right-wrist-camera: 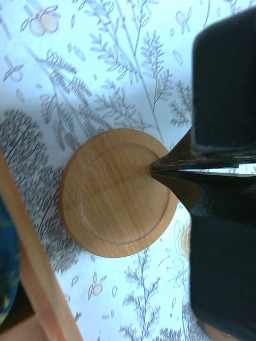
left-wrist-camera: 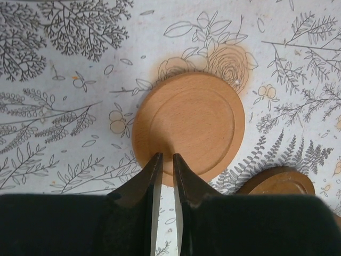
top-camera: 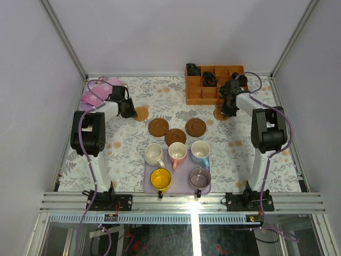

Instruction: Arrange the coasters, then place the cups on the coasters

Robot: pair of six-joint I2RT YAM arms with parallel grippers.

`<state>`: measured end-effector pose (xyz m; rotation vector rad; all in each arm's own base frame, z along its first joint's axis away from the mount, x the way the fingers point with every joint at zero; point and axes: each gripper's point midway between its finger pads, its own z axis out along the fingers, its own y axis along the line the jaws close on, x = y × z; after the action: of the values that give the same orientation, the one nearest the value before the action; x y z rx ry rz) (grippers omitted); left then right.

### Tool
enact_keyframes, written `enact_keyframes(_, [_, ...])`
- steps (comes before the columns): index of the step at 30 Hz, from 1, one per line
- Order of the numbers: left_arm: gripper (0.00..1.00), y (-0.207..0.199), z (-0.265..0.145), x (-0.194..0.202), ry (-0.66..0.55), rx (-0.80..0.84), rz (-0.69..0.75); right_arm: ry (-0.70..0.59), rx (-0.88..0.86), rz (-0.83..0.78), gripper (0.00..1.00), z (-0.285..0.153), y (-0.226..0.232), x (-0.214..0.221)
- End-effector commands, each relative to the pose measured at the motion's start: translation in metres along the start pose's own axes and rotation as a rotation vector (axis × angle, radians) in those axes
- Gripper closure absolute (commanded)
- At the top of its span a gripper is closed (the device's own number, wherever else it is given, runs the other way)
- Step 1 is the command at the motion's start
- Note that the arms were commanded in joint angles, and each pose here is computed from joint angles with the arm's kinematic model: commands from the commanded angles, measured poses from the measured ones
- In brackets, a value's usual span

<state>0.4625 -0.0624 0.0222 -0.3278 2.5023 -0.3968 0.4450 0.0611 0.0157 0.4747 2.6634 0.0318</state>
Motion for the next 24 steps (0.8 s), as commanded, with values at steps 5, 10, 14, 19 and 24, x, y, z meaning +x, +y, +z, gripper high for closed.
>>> enact_keyframes(5, [0.86, 0.013, -0.009, 0.035, 0.100, -0.036, -0.021, 0.248, 0.197, -0.027, 1.00, -0.010, -0.062, 0.087])
enact_keyframes(10, [0.86, 0.012, -0.015, 0.035, 0.096, -0.037, -0.020, 0.307, 0.165, -0.076, 1.00, -0.021, -0.060, 0.116])
enact_keyframes(14, [0.86, 0.011, -0.023, 0.034, 0.082, -0.038, -0.022, 0.320, 0.181, -0.159, 1.00, -0.030, -0.051, 0.131])
enact_keyframes(19, [0.82, -0.002, -0.040, 0.015, 0.007, 0.001, -0.005, 0.235, 0.125, -0.221, 1.00, -0.041, -0.019, 0.107])
enact_keyframes(24, [0.70, -0.023, -0.063, -0.013, -0.084, 0.055, 0.021, 0.112, 0.098, -0.264, 0.95, -0.066, 0.005, 0.059])
